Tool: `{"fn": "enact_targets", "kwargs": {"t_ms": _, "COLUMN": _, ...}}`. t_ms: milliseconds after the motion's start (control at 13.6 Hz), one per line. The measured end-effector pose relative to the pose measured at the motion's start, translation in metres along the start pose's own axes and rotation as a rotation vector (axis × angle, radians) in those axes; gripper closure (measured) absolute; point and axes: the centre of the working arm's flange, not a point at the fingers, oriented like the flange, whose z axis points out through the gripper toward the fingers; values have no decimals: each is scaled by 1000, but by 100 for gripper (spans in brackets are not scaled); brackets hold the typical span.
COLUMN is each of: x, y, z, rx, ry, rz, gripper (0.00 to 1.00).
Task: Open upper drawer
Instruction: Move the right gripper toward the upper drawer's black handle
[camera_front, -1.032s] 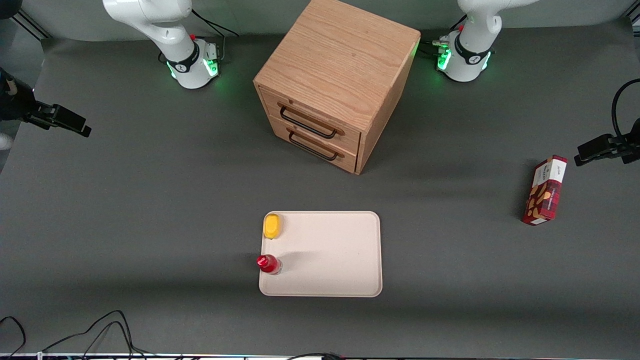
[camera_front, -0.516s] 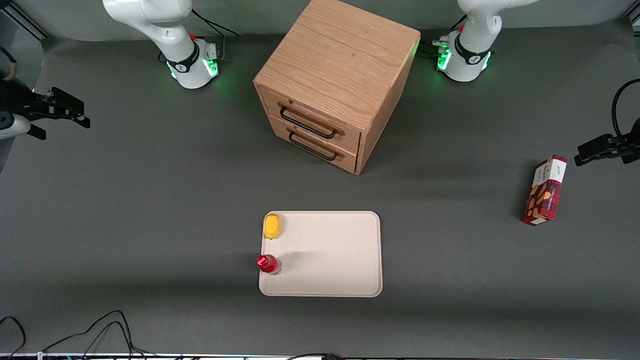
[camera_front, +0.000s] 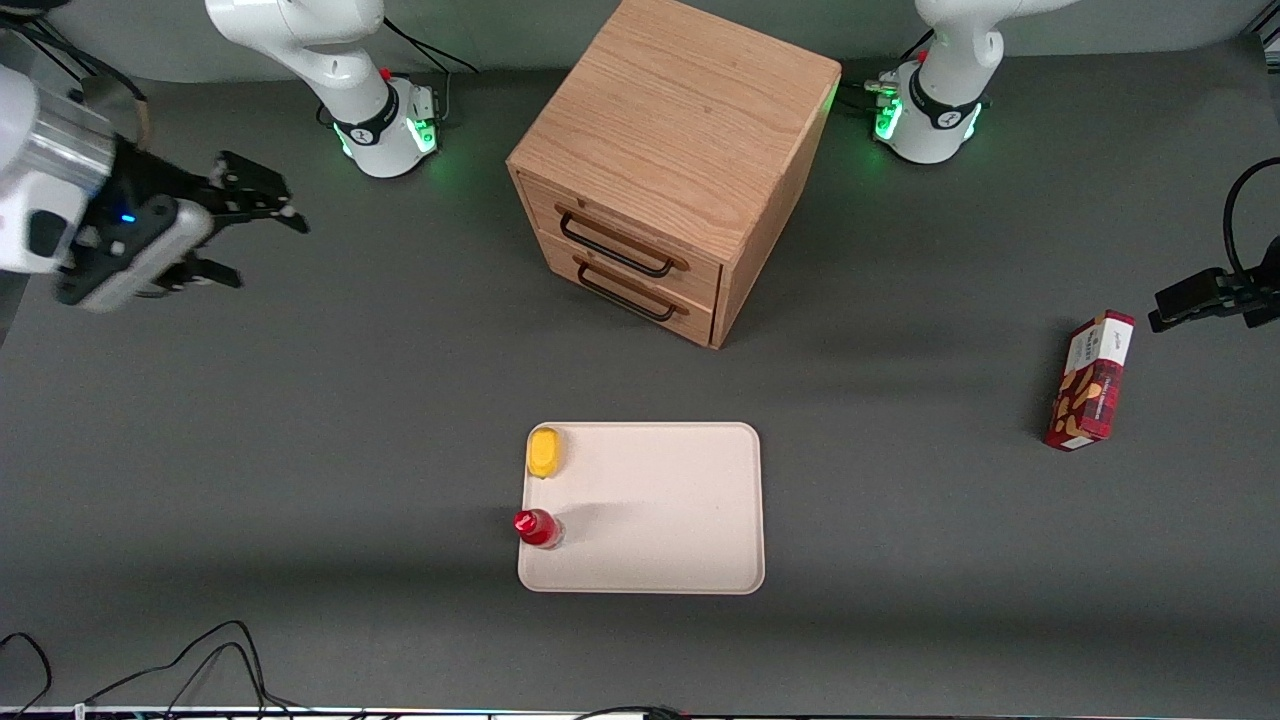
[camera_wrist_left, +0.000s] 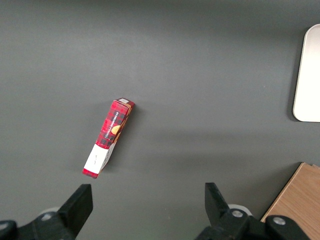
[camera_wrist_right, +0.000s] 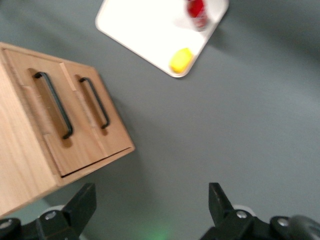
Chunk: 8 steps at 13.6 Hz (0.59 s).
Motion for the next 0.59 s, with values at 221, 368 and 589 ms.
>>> {"fn": "enact_targets", "kwargs": {"t_ms": 221, "x": 49, "y": -40, "z": 77, "rx": 82, "ry": -116, "rz": -137, "gripper": 0}}
{"fn": "enact_targets", "kwargs": {"t_ms": 368, "x": 74, "y": -66, "z": 125, "rx": 131, "ry": -173, "rz": -207, "gripper": 0}}
{"fn": "enact_targets", "kwargs": {"t_ms": 589, "x": 100, "y": -104, "z": 180, "rx": 161, "ry": -210, "rz": -296, "gripper": 0}}
